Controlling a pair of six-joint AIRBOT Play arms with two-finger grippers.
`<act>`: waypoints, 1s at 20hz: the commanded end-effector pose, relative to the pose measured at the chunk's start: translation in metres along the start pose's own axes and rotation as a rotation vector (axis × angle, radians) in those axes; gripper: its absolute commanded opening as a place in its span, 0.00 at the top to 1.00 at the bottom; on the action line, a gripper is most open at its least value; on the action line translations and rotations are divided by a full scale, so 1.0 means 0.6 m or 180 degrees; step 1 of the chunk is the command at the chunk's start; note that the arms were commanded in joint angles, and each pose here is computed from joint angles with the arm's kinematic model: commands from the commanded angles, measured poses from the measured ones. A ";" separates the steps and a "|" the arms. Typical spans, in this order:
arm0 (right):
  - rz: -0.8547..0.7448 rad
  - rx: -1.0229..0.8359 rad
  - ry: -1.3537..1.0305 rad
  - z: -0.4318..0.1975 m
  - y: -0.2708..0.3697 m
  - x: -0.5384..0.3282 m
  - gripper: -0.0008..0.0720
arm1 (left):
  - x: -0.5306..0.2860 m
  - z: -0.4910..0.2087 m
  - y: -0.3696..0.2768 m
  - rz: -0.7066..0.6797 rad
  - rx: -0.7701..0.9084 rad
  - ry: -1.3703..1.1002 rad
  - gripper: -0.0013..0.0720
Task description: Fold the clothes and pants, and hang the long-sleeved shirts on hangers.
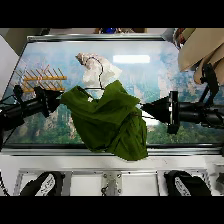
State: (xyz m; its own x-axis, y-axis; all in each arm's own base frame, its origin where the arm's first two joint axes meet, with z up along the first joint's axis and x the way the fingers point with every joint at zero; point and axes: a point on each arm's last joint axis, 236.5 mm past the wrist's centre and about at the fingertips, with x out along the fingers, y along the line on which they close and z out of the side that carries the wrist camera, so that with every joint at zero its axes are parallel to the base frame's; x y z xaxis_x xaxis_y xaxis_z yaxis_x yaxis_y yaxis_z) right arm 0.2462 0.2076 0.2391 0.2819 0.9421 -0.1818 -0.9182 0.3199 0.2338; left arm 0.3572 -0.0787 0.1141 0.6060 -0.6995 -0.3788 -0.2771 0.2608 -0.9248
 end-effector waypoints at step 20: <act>-0.0278 -0.0030 0.0020 -0.002 -0.034 -0.001 0.98 | -0.053 -0.030 0.052 0.0401 0.0088 -0.0504 0.05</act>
State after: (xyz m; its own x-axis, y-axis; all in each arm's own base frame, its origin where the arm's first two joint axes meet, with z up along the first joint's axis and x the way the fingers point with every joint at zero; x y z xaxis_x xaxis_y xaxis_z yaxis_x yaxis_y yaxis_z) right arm 0.2620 0.2009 0.2329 0.3486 0.9139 -0.2079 -0.8964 0.3899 0.2110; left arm 0.3149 -0.0586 0.1097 0.6356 -0.5765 -0.5135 -0.2746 0.4528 -0.8483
